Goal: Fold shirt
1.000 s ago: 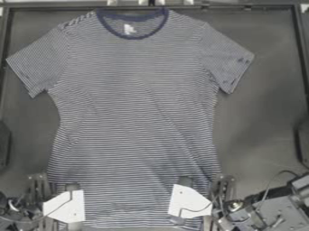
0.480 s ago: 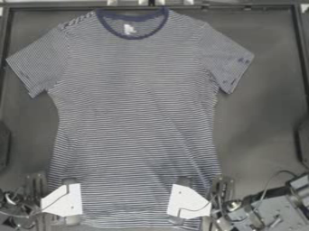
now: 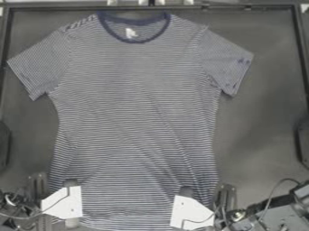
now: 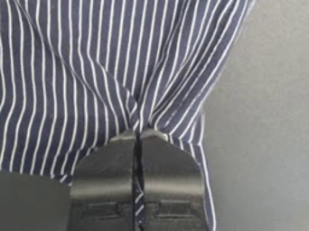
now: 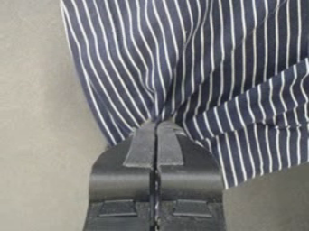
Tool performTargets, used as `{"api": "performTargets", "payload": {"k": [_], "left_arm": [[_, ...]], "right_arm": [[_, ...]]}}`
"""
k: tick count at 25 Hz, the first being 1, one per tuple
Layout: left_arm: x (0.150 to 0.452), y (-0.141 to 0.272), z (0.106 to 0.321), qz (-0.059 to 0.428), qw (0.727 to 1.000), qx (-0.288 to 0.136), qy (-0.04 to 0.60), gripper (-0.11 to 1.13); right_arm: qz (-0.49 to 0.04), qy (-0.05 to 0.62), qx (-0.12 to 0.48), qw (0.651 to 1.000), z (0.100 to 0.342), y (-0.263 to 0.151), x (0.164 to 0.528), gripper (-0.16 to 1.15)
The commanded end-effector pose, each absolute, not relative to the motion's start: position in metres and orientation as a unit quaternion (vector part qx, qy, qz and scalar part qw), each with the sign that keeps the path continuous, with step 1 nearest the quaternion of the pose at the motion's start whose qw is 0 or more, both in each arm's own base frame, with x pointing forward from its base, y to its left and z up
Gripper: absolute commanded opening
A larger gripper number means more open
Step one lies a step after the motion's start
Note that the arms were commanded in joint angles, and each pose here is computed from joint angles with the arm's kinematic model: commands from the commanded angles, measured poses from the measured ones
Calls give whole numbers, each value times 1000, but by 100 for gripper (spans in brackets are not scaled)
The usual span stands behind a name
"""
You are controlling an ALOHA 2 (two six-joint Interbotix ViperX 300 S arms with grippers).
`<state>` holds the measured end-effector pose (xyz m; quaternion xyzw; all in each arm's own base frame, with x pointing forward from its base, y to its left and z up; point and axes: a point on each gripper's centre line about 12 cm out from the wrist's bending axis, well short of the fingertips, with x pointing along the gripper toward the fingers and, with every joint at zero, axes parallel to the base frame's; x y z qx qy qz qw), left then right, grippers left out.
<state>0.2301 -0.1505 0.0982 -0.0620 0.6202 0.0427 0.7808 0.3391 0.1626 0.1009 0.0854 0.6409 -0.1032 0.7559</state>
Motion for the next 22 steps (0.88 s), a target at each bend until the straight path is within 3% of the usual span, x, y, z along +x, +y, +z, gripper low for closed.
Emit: {"api": "performTargets", "payload": {"k": [1,12,22], "left_arm": [[231,-158,108,42,780,-49,622,6],[241,-178,167,86,794,-14,601,6],[230,-200,214,141,792,10,594,6]], "right_arm": [[-100,631,89,764,114,164,340,7],[-101,596,79,792,169,173,339,7],[-136,559,86,814,218,184,320,7]]}}
